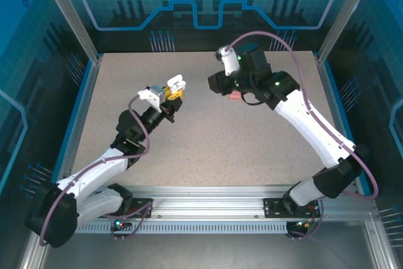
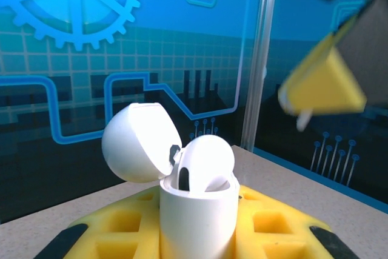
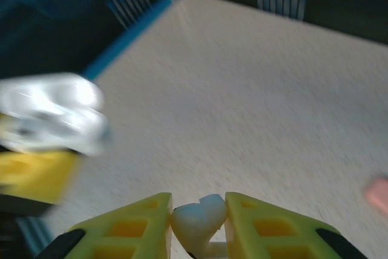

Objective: Insert the wireless bluetooth earbuds into the charging case

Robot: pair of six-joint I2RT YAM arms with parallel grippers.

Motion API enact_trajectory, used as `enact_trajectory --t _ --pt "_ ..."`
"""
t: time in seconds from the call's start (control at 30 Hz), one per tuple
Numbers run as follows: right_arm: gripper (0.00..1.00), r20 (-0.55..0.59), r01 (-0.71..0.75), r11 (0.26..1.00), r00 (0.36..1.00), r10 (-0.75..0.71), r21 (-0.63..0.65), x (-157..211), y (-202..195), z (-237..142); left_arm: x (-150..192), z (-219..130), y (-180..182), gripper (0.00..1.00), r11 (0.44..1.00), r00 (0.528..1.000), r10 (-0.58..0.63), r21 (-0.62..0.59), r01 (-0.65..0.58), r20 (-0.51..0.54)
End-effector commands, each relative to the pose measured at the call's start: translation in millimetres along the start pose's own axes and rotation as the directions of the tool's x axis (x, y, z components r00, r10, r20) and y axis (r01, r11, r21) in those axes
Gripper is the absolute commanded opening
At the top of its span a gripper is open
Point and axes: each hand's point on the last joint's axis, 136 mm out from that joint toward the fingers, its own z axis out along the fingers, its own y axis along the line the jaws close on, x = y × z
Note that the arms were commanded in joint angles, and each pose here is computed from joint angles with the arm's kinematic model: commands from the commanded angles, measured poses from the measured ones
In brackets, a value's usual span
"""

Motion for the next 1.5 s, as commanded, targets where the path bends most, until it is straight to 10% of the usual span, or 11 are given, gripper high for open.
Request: enact_trajectory --t 0.0,0.6,1.47 --pt "0.28 0.115 0.035 0.976 0.993 -0.010 -0.214 -37 41 -23 -38 6 -13 0.00 0.997 0.994 -0.011 0.082 0.003 0.105" --pt "0.27 0.184 0.106 0.762 0.983 0.018 -0.639 -48 82 -17 -51 9 -37 0.00 0.978 0.992 -0.029 0.210 0.003 0.119" --pt "0.27 0.055 0.034 0.776 0.998 0.001 -0.629 -16 60 5 -49 15 -45 0.00 0.964 0.995 -0.044 0.265 0.019 0.090"
